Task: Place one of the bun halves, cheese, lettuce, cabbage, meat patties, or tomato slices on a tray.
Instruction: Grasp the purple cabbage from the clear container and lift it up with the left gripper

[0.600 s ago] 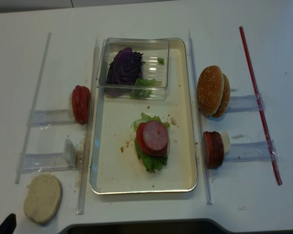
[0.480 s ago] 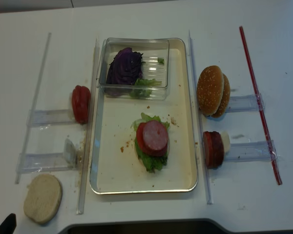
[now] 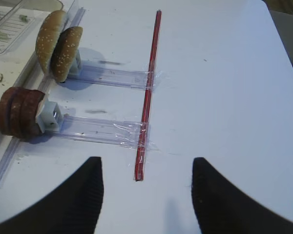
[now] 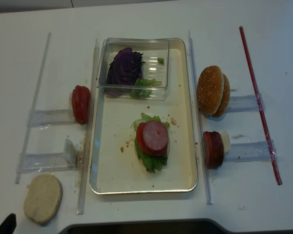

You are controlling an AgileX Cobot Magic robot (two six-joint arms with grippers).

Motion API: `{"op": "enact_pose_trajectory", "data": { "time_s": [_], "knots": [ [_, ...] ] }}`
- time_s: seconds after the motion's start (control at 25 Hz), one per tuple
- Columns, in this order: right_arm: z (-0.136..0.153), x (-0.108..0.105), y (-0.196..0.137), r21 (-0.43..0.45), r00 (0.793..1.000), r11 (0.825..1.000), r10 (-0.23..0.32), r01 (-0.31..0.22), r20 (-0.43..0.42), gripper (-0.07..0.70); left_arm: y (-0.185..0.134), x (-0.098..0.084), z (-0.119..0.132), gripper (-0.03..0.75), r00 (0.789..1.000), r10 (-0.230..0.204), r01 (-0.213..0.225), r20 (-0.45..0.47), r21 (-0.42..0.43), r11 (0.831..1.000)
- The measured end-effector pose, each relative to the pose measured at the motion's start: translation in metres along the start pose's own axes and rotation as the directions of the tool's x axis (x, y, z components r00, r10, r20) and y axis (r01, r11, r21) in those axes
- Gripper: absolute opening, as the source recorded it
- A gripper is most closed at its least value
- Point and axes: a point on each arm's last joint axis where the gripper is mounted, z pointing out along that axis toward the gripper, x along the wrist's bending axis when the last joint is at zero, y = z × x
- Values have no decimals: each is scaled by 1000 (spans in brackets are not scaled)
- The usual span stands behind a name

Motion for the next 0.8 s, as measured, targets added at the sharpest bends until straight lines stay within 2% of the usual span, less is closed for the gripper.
{"op": "enact_pose_trajectory", "data": {
  "time_s": [0.8],
  "knots": [
    [0,0,0,0,1000,1000,0,0,0,428,0,0,0,295,1000,0,0,0,0,1000]
  ]
}}
